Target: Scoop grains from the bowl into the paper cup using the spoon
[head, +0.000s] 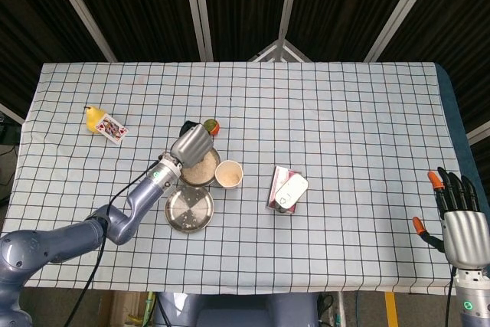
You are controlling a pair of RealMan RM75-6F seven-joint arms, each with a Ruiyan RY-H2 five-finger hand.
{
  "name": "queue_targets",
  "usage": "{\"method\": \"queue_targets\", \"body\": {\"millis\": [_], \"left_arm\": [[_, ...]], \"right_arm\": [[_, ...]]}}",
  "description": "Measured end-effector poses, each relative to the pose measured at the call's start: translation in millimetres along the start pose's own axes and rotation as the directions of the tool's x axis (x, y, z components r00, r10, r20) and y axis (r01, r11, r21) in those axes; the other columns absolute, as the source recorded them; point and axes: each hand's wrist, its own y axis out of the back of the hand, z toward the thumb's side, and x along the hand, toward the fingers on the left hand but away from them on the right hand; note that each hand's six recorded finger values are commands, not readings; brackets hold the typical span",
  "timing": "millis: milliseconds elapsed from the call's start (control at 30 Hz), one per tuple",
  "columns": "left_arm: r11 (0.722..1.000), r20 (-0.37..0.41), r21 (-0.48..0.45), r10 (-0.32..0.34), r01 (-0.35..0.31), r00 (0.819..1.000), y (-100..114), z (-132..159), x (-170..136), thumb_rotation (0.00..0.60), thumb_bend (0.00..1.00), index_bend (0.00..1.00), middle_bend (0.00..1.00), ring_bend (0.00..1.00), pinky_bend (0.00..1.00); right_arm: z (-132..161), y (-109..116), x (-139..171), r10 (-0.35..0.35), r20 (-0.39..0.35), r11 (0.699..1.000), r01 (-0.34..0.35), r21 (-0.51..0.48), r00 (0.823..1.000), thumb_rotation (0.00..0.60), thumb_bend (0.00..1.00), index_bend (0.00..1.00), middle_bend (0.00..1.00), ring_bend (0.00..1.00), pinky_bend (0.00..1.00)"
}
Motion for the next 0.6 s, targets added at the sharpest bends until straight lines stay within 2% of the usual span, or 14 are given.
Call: {"method": "queue_targets", "body": {"millis": [267,467,600], "left_arm": [[0.998,0.013,-0.062,-0.014,0.014,1.000,2,11,-3,0.600,0.44,0.54,1.00,1.00,1.00],[0.984,0.008,-0.164,-0.066,0.066,0.998,-1,19,-7,0.600,0.44,0.54,1.00,1.00,1.00],[0.965,0.000,-0.239,-0.111,0.108,0.994,-3,22,-9,0.600,0.44,0.54,1.00,1.00,1.00]], "right_arm": [[0,0,0,0.000,0.001,1.000,0.000,0.000,1.000,0.600,0.33,0.00,0.00,0.00,0.00],[0,0,0,0.000,0.001,1.000,0.000,-0.001,1.000,0.600,0.33,0.00,0.00,0.00,0.00],[0,0,0,0.000,0.001,1.000,0.000,-0.001,1.000,0.600,0.33,0.00,0.00,0.00,0.00]]}}
